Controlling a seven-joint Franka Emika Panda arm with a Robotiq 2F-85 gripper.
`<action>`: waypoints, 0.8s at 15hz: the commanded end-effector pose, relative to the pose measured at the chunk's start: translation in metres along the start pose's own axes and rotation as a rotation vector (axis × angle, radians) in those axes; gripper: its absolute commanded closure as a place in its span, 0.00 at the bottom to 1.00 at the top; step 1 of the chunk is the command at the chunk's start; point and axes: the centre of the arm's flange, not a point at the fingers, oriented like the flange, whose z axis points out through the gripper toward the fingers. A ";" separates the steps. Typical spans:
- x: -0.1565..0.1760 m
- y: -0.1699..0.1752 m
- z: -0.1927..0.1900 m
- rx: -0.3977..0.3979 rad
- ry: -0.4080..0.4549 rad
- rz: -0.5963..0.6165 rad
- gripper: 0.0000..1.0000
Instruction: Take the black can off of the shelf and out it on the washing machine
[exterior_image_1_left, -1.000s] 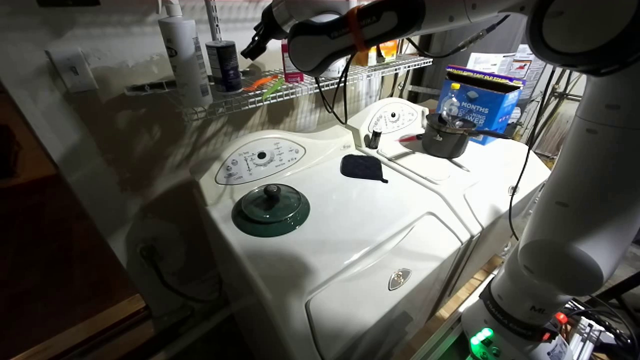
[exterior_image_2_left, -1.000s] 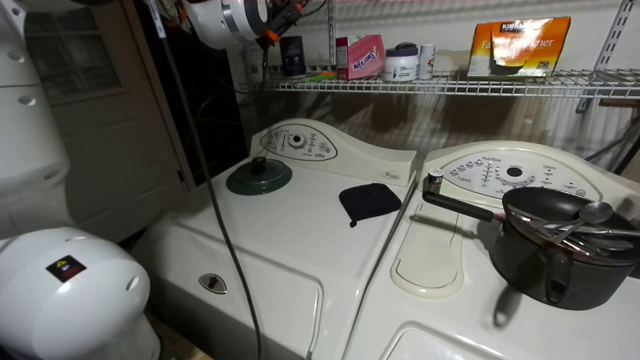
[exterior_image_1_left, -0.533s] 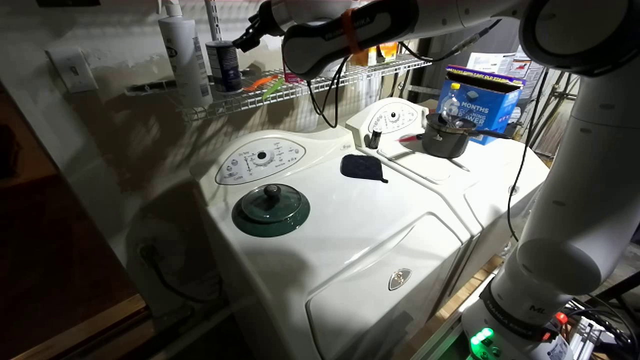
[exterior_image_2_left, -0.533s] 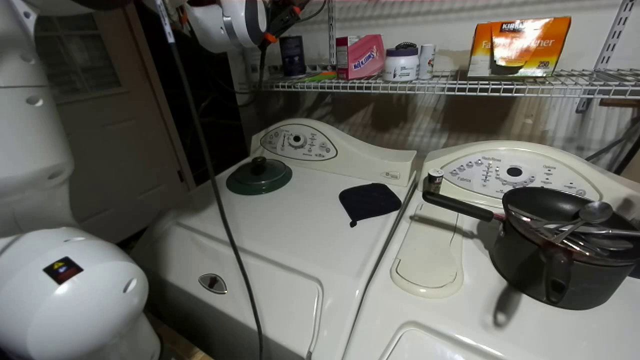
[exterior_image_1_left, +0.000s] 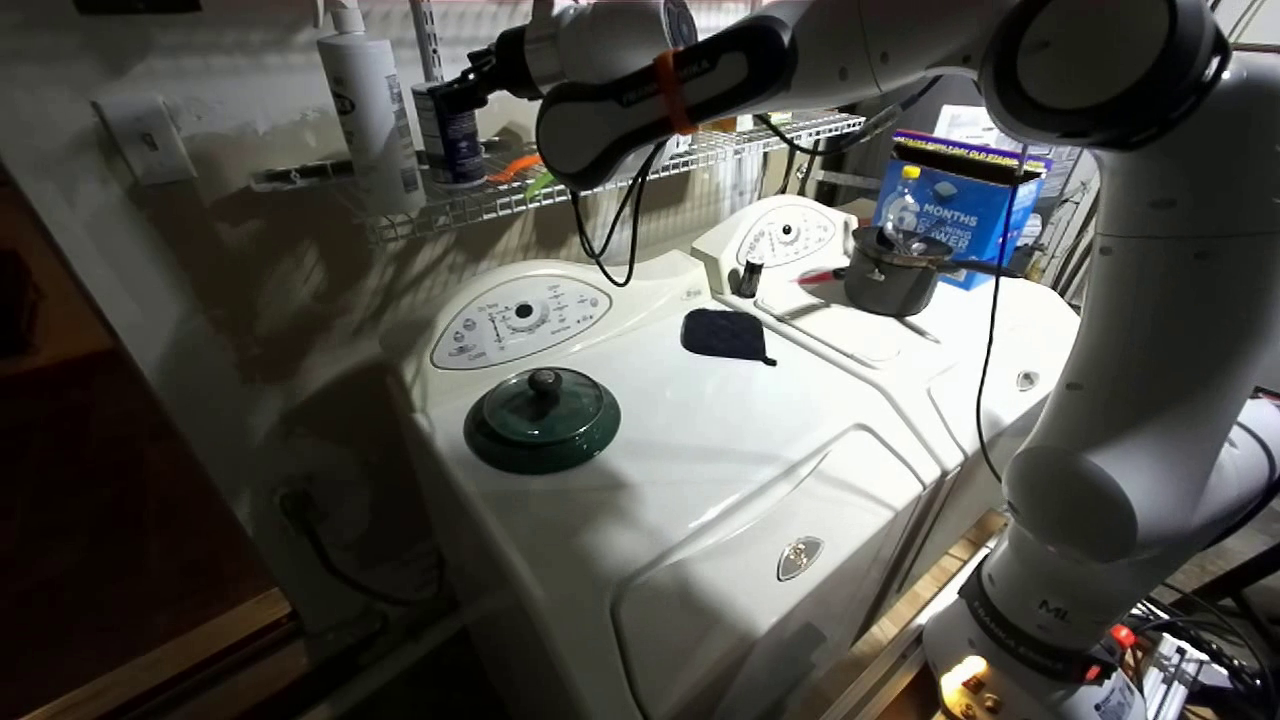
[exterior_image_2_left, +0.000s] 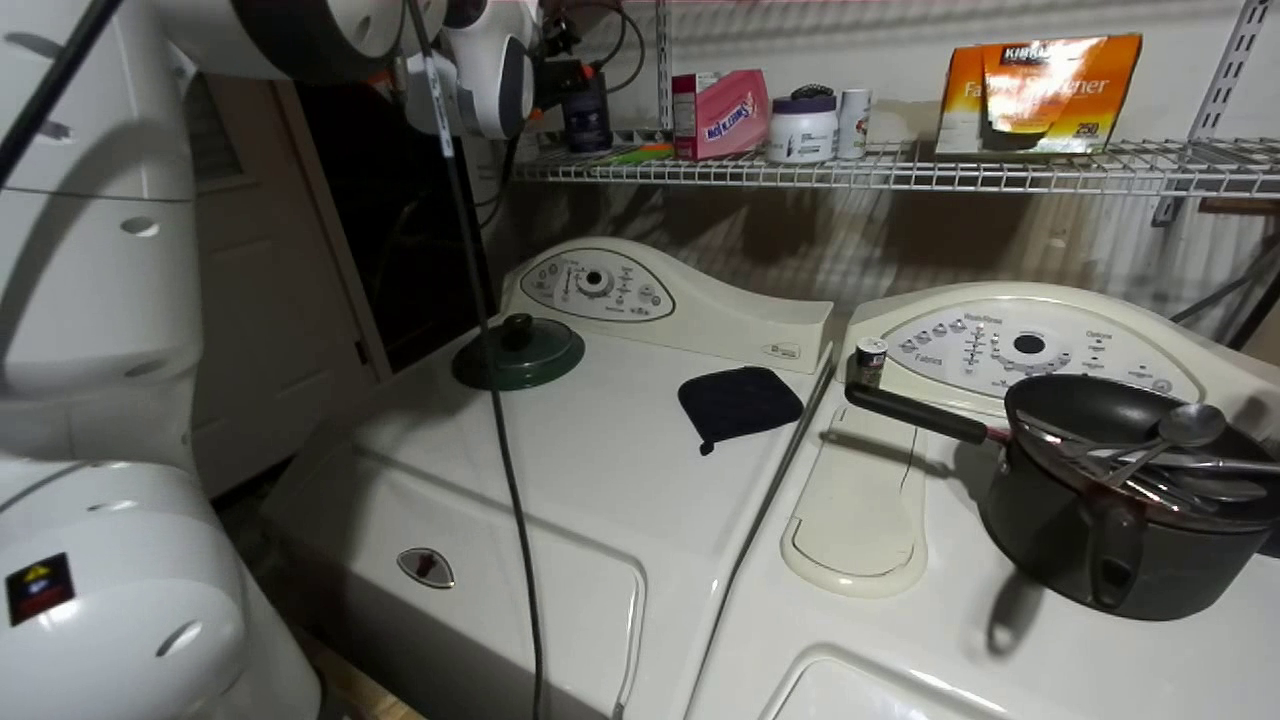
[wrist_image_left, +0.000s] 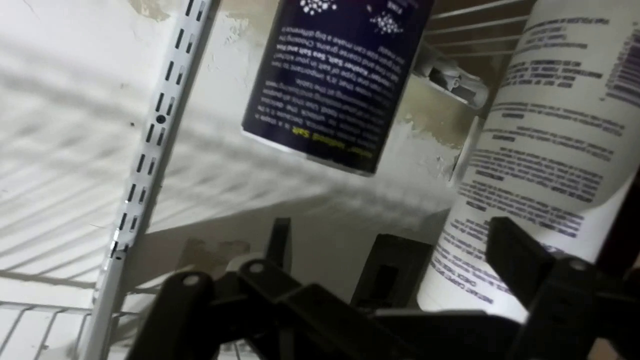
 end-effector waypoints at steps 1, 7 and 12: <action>-0.026 0.042 0.001 -0.031 0.056 0.089 0.00; -0.049 0.068 0.016 0.010 0.147 0.171 0.00; -0.055 0.071 0.032 0.083 0.195 0.216 0.00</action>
